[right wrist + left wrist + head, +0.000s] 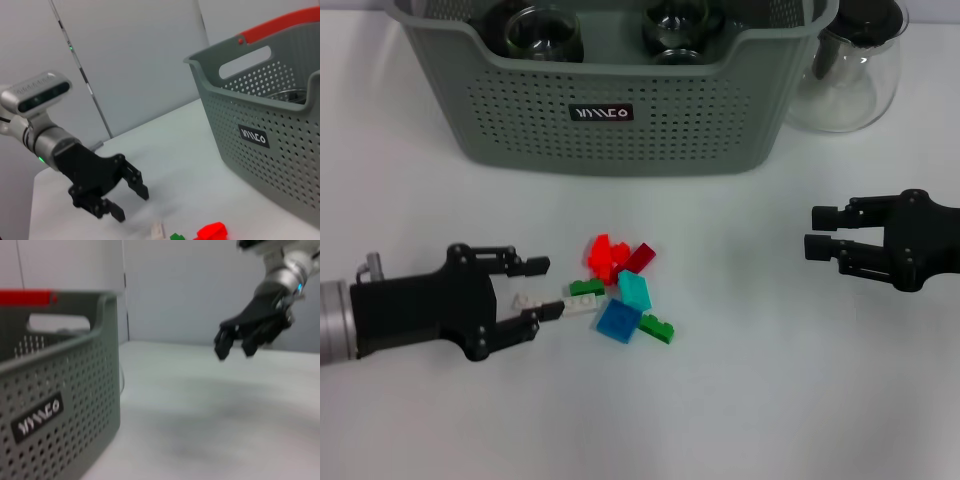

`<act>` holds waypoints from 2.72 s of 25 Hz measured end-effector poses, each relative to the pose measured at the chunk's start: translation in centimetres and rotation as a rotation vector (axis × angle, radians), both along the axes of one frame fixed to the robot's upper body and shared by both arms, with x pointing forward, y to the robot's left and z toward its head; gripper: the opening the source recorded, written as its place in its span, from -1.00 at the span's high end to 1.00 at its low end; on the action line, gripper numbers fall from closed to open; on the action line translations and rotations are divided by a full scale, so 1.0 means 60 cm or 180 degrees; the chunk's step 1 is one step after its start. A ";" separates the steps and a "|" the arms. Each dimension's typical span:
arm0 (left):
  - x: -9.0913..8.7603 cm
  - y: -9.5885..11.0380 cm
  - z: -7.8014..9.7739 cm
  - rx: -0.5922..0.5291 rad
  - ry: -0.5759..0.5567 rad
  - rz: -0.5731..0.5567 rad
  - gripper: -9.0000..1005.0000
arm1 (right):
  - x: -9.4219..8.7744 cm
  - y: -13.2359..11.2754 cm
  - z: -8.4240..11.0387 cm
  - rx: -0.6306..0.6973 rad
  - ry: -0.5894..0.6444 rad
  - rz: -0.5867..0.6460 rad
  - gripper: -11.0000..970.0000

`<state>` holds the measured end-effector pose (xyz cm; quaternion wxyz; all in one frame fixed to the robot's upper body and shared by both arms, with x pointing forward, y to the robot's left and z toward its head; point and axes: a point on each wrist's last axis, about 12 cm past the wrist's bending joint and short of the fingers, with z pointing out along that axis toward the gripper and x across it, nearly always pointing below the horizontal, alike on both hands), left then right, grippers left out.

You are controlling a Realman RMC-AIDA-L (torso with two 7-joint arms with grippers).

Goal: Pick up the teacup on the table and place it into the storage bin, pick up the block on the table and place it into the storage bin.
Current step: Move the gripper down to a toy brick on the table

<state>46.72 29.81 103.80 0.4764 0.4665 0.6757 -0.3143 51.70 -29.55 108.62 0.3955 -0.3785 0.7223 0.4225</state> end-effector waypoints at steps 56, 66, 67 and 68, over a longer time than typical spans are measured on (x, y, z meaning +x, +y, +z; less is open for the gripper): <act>-0.078 0.019 -0.075 0.0247 -0.0126 0.0733 -0.13 | -0.004 -0.003 -0.005 0.0014 0.0060 -0.0010 0.11; -0.076 0.014 -0.083 0.0272 -0.0075 0.0764 -0.12 | -0.008 -0.006 -0.008 0.0013 0.0081 -0.0030 0.11; -0.076 0.015 -0.083 0.0270 -0.0073 0.0767 -0.12 | -0.008 -0.006 -0.008 0.0012 0.0083 -0.0030 0.11; -0.077 0.015 -0.083 0.0266 -0.0069 0.0770 -0.12 | -0.008 -0.006 -0.009 0.0012 0.0084 -0.0030 0.11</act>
